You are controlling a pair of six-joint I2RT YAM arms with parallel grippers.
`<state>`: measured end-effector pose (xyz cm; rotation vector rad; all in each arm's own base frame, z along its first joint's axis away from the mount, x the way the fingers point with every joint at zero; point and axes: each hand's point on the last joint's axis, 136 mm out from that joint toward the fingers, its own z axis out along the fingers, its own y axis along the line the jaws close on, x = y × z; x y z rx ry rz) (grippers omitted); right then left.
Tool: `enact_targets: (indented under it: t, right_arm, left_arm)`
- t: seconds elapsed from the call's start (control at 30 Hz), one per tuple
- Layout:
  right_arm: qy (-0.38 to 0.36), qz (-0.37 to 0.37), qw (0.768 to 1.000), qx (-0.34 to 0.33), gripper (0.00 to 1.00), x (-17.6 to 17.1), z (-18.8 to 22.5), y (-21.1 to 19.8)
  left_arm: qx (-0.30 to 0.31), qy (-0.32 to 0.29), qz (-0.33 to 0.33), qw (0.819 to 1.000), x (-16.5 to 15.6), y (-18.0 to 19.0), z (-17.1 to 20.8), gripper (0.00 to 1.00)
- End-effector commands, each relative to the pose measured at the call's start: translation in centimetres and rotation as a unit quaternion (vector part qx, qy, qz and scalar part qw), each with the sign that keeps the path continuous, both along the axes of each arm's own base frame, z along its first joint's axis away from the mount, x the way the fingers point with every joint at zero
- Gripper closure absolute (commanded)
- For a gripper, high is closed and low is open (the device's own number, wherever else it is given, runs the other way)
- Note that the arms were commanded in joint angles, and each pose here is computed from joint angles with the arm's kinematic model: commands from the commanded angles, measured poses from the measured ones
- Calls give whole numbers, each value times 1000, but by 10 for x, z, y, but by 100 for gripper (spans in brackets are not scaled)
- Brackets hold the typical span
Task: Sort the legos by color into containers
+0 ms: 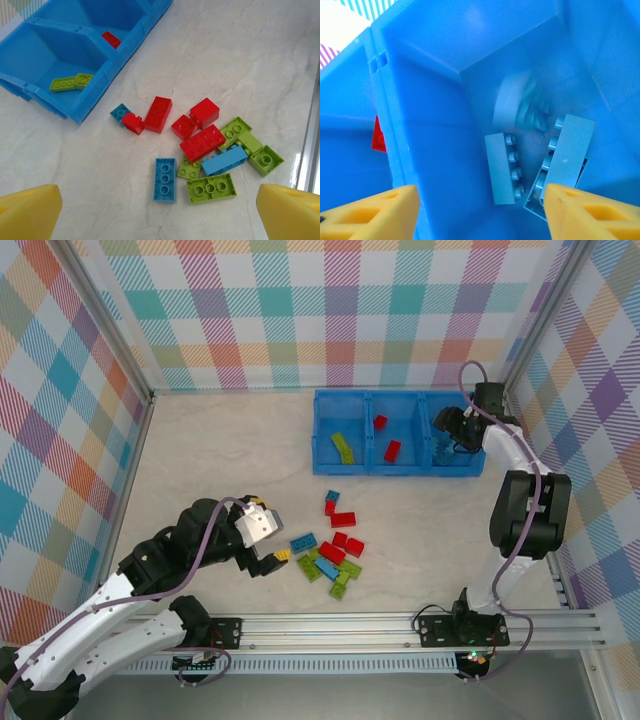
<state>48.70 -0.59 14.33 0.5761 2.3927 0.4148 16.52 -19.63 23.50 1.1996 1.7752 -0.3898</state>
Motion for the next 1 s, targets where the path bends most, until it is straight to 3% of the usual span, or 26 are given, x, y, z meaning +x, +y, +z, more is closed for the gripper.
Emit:
enact_targets:
  t: [0.0,0.2,0.3,0.4,0.53,0.67,0.77,0.97]
  right_arm:
    - [-17,19,1000,13,32,-16,28,11]
    - [-82,67,987,120,33,-77,69,60]
    - [-111,124,978,129,34,-127,84,103]
    - [-99,190,972,95,34,-178,84,140]
    - [-30,289,953,85,33,-239,65,178]
    - [65,350,929,106,31,-290,31,199]
    - [98,353,926,87,30,-307,13,195]
    - [85,336,934,82,29,-306,4,191]
  left_arm:
    - [0,-3,36,999,12,5,-2,0]
    - [-11,8,112,994,30,15,-1,0]
    - [-27,49,171,984,38,20,9,0]
    - [-91,115,277,950,53,25,20,0]
    - [-180,208,356,893,73,5,10,1]
    - [-199,281,411,844,94,-19,-26,5]
    - [-177,314,422,832,105,-39,-55,7]
    - [-134,361,412,826,128,-82,-105,15]
